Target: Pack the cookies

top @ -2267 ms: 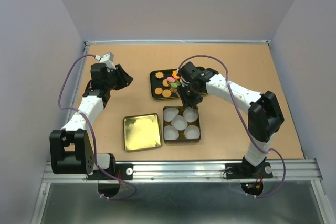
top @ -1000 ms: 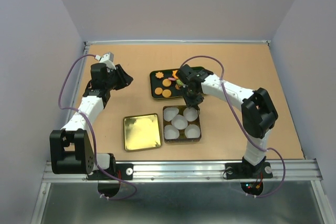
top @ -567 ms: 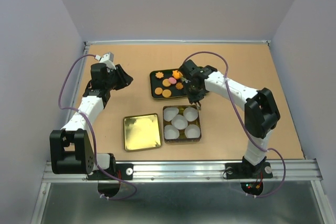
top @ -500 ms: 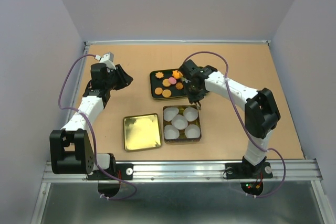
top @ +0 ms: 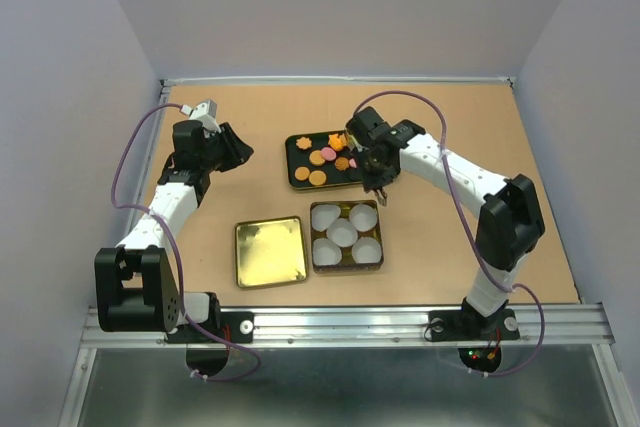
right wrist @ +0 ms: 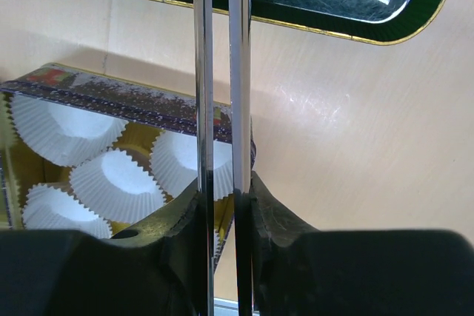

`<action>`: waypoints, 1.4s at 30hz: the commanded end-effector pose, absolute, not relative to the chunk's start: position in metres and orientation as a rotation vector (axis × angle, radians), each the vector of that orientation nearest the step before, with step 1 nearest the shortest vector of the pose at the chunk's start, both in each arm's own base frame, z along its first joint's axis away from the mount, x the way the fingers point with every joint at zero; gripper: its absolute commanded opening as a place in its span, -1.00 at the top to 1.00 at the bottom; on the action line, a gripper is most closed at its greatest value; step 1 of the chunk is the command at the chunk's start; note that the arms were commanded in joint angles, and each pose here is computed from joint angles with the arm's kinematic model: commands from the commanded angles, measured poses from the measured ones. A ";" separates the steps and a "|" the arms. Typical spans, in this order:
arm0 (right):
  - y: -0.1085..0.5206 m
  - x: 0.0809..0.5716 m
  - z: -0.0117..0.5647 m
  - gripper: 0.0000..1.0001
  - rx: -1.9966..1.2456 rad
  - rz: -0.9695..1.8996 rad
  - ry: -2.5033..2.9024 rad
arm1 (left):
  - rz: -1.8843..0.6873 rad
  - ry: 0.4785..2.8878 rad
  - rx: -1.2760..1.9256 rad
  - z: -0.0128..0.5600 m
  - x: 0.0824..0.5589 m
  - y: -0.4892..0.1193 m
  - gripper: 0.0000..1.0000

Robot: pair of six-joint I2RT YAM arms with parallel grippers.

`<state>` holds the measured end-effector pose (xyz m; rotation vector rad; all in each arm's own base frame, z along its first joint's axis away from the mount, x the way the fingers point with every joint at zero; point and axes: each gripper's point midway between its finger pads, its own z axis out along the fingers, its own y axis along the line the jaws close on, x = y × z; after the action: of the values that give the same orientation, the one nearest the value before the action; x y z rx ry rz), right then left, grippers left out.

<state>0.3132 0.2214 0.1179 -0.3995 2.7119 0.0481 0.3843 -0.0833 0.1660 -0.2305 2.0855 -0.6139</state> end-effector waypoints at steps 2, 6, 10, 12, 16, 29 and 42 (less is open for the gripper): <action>0.235 0.323 0.185 0.95 -0.342 0.210 2.576 | -0.614 2.059 -0.209 0.173 0.381 -0.083 0.10; 0.247 0.309 0.210 0.97 -0.364 0.367 2.550 | -0.614 2.057 -0.209 0.174 0.381 -0.083 0.10; 0.260 0.281 0.234 0.97 -0.396 0.579 2.538 | -0.615 2.059 -0.207 0.173 0.381 -0.083 0.10; 0.262 0.267 0.236 0.97 -0.401 0.650 2.551 | -0.621 2.058 -0.205 0.174 0.381 -0.084 0.10; 0.272 0.225 0.242 0.98 -0.480 0.854 2.569 | -0.623 2.056 -0.205 0.174 0.382 -0.084 0.10; 0.286 0.112 0.212 0.98 -0.616 1.249 2.605 | -0.623 2.049 -0.206 0.176 0.378 -0.084 0.11; 0.279 0.114 0.144 0.99 -0.633 1.149 2.679 | -0.618 2.050 -0.209 0.174 0.376 -0.084 0.11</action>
<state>0.1049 0.2697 0.1489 -0.5768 2.7578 1.1302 0.3792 -0.0837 0.1631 -0.2313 2.0932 -0.6175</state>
